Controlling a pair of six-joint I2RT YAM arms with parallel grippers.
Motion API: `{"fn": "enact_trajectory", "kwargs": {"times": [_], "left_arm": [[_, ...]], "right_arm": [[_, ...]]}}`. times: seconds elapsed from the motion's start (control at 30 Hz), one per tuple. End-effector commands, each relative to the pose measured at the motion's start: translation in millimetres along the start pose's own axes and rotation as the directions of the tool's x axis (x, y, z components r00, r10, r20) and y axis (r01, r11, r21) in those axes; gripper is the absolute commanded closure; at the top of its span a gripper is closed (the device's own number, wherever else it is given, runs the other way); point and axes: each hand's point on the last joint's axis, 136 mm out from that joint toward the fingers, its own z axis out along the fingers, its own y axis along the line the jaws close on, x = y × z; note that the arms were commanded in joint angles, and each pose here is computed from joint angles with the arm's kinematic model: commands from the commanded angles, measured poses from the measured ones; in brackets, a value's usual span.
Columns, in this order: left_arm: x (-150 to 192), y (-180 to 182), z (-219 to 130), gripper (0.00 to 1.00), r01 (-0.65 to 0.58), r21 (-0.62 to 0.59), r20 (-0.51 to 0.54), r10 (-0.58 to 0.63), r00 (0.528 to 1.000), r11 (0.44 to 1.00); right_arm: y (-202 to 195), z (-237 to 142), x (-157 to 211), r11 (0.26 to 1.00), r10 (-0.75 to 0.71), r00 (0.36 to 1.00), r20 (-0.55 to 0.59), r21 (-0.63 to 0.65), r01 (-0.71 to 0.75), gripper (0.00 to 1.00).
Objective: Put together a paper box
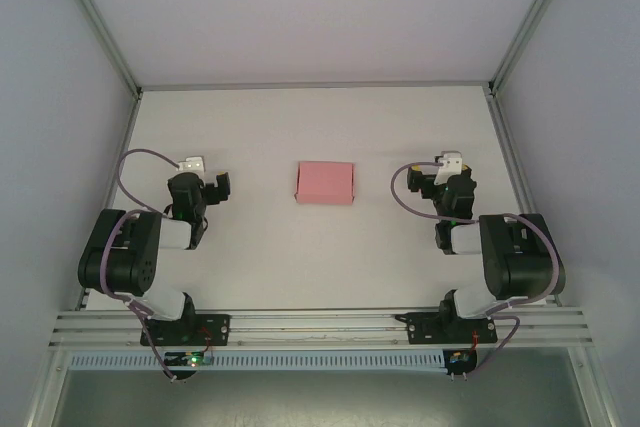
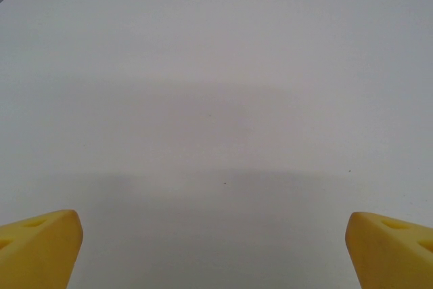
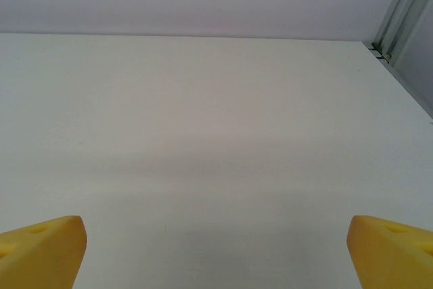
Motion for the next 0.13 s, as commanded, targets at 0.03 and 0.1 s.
{"fn": "enact_trajectory", "kwargs": {"times": [0.03, 0.1], "left_arm": [[-22.5, -0.8, -0.2, 0.00, -0.016, 0.002, 0.078, 0.015, 0.997, 1.000], [-22.4, -1.2, -0.1, 0.00, -0.015, 0.004, 0.077, 0.015, 0.997, 1.000]], "right_arm": [[3.5, 2.5, -13.3, 1.000, 0.015, 0.999, 0.038, -0.022, -0.014, 0.02], [3.4, 2.4, -13.8, 1.000, 0.015, 0.999, 0.040, -0.022, -0.014, 0.02]]}}
